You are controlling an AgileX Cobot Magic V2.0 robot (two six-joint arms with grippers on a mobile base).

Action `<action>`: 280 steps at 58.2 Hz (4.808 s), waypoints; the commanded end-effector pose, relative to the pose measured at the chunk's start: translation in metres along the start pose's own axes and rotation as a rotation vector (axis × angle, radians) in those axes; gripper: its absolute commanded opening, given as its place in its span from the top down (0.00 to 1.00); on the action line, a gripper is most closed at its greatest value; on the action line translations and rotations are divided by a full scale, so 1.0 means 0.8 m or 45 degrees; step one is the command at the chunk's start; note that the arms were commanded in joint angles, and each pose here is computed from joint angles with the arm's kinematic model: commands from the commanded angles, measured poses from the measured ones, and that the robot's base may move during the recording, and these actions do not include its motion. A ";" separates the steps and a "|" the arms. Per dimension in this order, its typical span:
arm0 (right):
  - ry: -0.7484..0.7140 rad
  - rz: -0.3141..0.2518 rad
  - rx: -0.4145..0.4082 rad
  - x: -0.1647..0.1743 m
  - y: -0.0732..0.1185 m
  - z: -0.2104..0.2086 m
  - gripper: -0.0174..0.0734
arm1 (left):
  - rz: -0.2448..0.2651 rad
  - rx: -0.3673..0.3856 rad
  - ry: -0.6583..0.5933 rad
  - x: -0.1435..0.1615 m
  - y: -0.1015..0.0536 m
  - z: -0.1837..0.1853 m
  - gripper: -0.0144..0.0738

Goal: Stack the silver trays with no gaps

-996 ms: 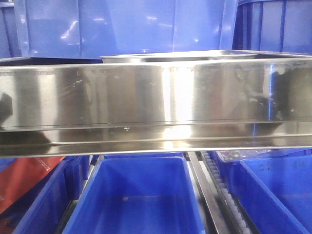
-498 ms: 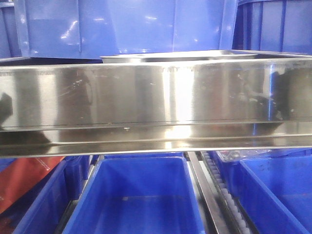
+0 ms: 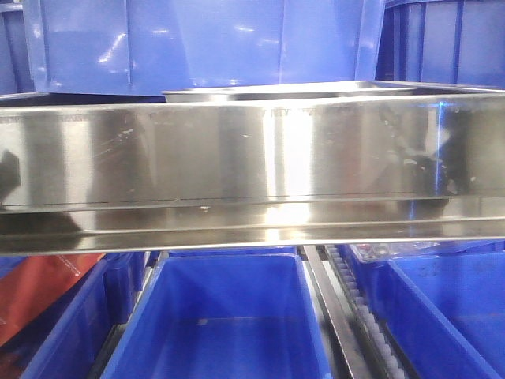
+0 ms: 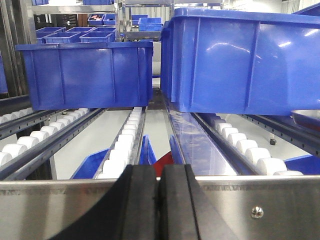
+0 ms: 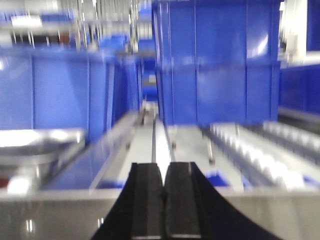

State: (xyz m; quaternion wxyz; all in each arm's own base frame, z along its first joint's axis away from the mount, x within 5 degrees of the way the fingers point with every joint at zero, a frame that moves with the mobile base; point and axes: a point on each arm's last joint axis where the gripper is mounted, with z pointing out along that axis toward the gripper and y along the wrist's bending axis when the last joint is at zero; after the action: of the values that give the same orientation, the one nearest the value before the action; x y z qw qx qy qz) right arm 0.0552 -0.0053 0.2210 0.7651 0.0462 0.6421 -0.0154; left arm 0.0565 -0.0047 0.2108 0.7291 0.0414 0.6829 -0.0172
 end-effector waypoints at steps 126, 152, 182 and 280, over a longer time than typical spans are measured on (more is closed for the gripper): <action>1.465 -0.009 -0.479 -0.112 0.150 0.349 0.40 | -0.008 0.373 1.362 -0.155 -0.224 0.356 0.39; 1.570 -0.001 -0.447 -0.057 0.157 0.375 0.46 | -0.014 0.345 1.470 -0.115 -0.236 0.370 0.38; 1.632 -0.005 -0.421 -0.022 0.160 0.388 0.46 | -0.031 0.353 1.449 -0.105 -0.242 0.378 0.38; 1.545 -0.026 -0.496 -0.148 0.153 0.356 0.90 | -0.112 0.406 1.361 -0.214 -0.239 0.375 0.87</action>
State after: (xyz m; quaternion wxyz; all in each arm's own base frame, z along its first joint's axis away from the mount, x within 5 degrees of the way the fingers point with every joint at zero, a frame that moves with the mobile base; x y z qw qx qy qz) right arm 0.3357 0.0830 0.3682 0.2311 -0.0779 0.9643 0.1028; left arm 0.3379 -0.2239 0.3655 0.2223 0.1145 0.9636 -0.0948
